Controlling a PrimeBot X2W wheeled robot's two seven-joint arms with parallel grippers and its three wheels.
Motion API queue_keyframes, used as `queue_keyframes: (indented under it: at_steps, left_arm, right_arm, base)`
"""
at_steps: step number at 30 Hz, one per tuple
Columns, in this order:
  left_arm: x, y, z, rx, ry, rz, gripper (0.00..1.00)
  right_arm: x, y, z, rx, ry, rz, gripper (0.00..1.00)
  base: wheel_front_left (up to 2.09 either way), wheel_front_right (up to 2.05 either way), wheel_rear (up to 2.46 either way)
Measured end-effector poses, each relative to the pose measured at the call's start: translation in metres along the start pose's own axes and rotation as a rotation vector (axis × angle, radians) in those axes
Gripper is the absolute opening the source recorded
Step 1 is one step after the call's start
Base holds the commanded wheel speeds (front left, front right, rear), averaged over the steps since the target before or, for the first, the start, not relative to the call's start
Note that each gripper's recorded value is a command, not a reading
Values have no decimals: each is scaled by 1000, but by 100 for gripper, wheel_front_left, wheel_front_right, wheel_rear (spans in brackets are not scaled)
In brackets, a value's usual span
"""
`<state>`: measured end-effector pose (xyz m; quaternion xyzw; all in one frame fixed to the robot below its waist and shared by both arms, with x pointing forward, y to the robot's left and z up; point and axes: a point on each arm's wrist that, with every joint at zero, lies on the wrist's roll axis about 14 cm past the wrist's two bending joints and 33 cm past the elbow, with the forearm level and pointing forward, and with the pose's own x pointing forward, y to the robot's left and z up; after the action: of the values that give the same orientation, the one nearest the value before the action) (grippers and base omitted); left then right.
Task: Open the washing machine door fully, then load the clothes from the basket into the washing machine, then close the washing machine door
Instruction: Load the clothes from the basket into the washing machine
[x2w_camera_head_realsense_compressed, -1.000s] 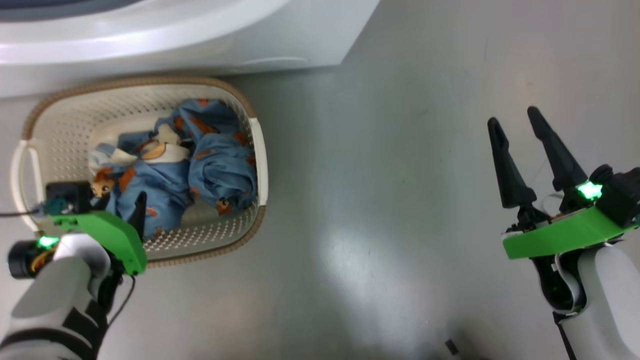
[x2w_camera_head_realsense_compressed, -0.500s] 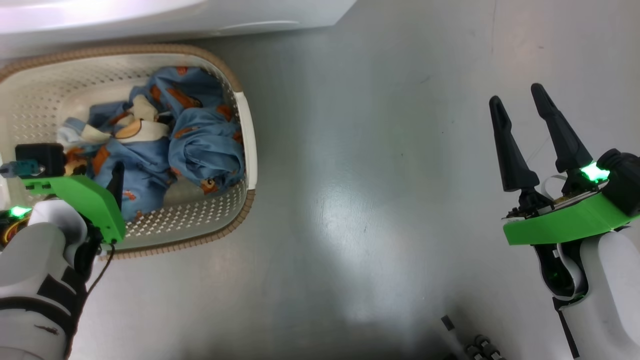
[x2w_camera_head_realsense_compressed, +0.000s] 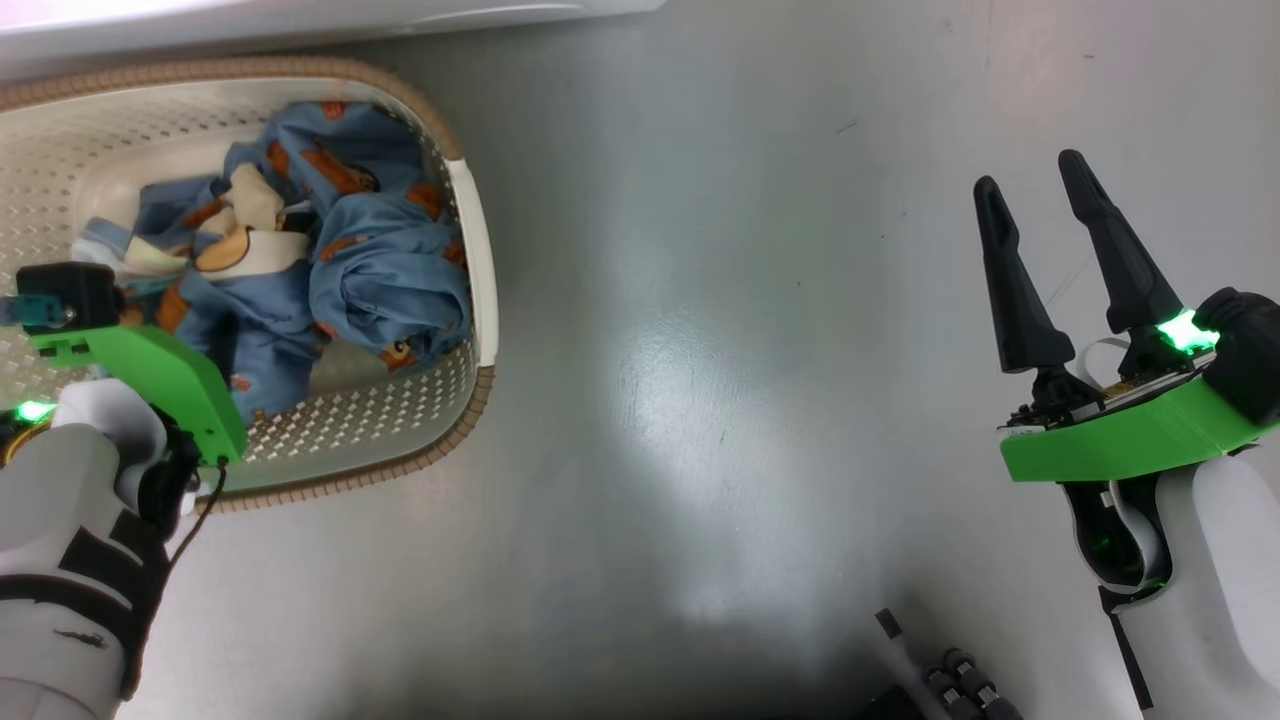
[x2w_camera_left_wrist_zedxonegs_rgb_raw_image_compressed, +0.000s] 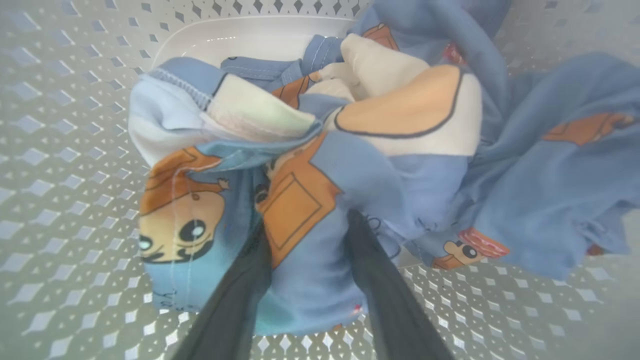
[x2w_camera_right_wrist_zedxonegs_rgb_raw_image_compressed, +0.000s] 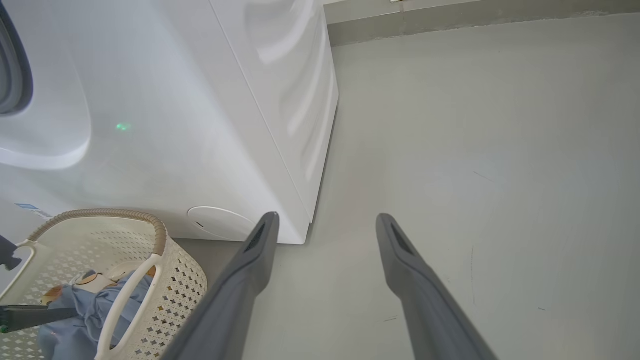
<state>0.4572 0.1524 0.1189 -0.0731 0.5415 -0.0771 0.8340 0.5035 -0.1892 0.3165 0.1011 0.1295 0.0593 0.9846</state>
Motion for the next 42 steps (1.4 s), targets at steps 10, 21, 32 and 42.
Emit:
queue_keyframes:
  at_steps: [10,21,32,42]
  left_arm:
    - [-9,2,13,-48,-47,4,0]
    - [-48,4,47,-93,-261,25,0]
    - [-114,-6,88,-151,-473,-18,0]
    - [-194,-14,105,-136,-697,-45,0]
  right_arm:
    - [1,4,7,-6,-17,10,100]
    - [1,20,40,-2,-85,43,100]
    - [-26,35,71,6,-127,60,100]
    - [-69,42,101,4,-177,57,100]
  base:
    - [0,0,0]
    - [0,0,0]
    - [0,0,0]
    - [0,0,0]
